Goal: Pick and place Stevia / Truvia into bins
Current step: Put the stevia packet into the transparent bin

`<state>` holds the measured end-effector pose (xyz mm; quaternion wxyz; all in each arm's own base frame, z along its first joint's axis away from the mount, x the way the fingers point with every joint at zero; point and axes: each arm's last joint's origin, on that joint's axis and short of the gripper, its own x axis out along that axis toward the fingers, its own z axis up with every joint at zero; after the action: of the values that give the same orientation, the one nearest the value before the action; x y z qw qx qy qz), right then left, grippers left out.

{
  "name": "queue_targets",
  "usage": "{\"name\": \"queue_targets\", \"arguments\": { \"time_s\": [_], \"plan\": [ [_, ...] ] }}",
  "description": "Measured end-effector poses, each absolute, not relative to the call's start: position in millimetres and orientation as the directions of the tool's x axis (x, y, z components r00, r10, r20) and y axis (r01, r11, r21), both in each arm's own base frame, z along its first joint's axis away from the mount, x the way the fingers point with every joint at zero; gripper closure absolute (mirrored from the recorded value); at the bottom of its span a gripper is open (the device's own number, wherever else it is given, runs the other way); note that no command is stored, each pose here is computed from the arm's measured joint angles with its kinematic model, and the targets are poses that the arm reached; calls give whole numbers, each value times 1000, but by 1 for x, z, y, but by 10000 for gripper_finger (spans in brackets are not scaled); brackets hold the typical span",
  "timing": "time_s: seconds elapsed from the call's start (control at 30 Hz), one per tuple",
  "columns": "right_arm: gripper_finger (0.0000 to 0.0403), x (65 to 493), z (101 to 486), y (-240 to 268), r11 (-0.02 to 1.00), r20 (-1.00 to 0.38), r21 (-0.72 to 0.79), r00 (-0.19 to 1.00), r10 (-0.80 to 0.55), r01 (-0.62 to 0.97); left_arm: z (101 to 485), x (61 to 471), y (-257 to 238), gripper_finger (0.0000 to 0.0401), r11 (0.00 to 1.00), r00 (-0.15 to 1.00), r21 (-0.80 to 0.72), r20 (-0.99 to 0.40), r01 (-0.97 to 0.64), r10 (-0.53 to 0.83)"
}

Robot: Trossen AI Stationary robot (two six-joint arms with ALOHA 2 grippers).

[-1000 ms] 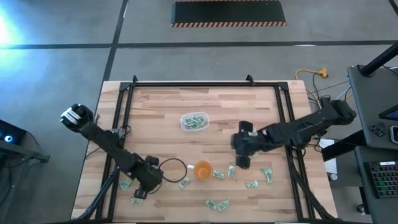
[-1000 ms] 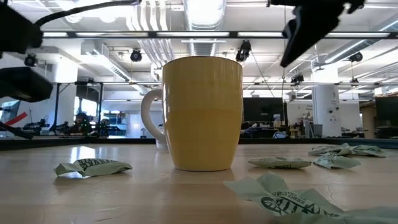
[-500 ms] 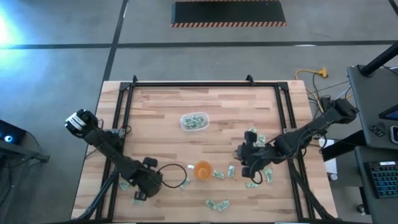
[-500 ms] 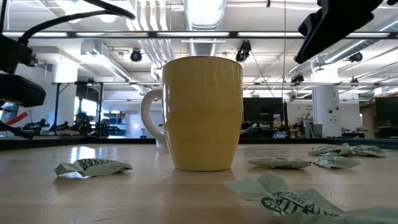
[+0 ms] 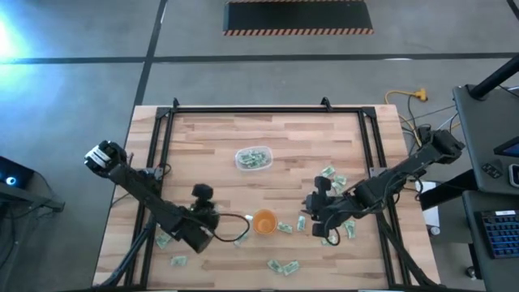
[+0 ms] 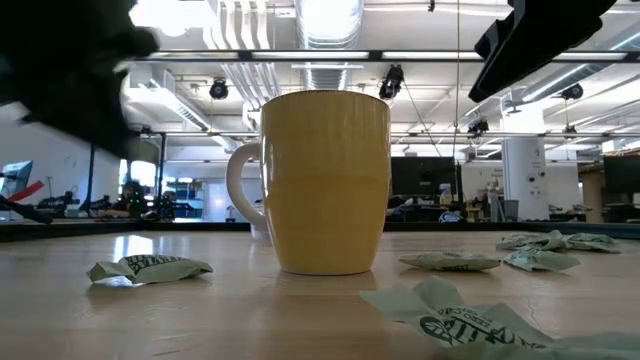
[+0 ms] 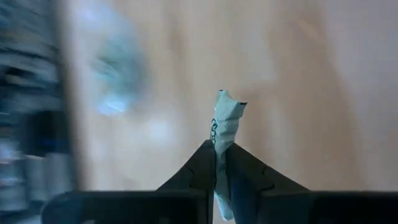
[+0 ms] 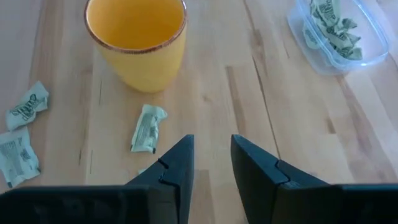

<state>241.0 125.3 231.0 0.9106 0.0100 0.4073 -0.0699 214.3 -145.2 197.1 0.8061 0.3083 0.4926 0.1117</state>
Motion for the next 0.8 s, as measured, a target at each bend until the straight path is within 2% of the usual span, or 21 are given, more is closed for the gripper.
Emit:
{"name": "queue_targets", "arguments": {
  "time_s": [0.1, 0.2, 0.53, 0.7, 0.8],
  "plan": [
    [311, 246, 227, 128, 991, -739, -42, 664, -116, 126, 213, 226, -128, 384, 711, 545, 700, -619, 58, 565],
    [315, 250, 222, 130, 992, -739, -55, 664, -115, 112, 227, 238, -102, 384, 700, 569, 714, -580, 9, 583],
    [315, 252, 206, 132, 989, -783, -93, 605, -144, 115, 257, 267, 2, 383, 813, 670, 582, -594, -24, 445],
    [317, 242, 199, 126, 970, -841, -103, 501, -203, 220, 256, 274, 40, 383, 860, 707, 509, -594, -40, 384],
    [319, 242, 199, 126, 967, -839, -85, 507, -199, 240, 250, 279, 56, 383, 875, 711, 482, -597, -53, 372]
  ]
}}
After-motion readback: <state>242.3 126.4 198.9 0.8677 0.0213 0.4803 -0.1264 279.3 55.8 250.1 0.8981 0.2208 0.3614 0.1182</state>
